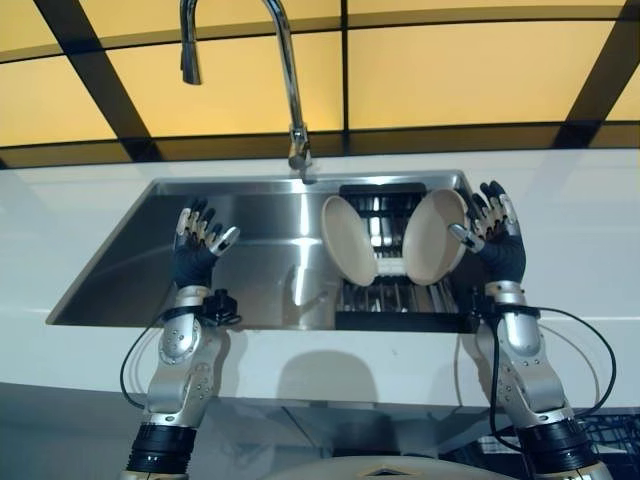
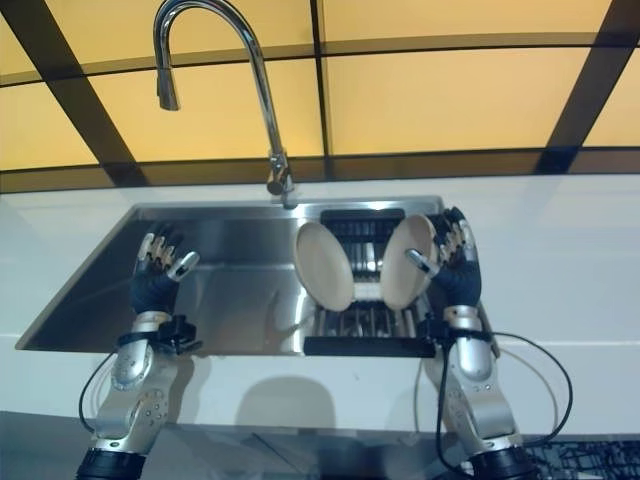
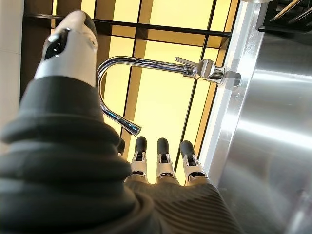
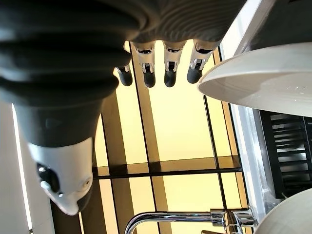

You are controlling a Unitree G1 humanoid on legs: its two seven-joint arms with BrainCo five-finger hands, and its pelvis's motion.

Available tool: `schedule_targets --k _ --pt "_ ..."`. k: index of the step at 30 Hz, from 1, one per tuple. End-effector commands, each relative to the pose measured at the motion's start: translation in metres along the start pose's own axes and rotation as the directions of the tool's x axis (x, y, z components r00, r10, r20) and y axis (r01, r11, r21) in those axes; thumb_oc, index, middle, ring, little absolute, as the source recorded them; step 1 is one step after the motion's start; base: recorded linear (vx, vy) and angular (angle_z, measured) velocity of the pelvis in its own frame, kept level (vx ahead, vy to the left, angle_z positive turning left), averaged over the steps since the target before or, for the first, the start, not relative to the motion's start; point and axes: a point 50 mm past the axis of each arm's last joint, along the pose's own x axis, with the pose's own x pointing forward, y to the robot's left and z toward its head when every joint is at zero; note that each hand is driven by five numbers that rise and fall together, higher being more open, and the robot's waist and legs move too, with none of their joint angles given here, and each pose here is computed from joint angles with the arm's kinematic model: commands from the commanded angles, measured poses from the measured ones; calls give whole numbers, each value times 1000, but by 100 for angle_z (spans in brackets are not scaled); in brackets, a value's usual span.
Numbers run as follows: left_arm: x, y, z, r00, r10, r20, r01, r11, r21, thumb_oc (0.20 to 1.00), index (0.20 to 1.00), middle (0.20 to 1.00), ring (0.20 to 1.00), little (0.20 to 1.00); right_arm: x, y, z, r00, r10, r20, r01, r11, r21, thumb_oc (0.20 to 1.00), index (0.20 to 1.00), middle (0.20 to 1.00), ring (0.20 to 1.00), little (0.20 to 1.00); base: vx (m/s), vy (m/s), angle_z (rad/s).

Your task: Pick up plates and place into dishwasher.

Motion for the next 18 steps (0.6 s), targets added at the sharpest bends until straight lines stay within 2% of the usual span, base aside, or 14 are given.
schedule_targets --k 1,8,18 --pt "6 10 12 999 -19 38 16 997 82 1000 1000 1000 1000 1000 4 5 10 997 2 71 -4 999 34 1000 1000 1000 1000 1000 0 0 0" --pt "9 9 17 997 -32 73 23 992 127 1000 1000 1000 1000 1000 6 6 11 997 -9 83 8 1000 17 1000 1000 1000 1000 1000 0 0 0" --pt "17 20 29 988 -113 102 54 887 458 1000 1000 1000 1000 1000 10 1 13 997 -16 71 16 1000 2 1000 1000 1000 1000 1000 0 0 0"
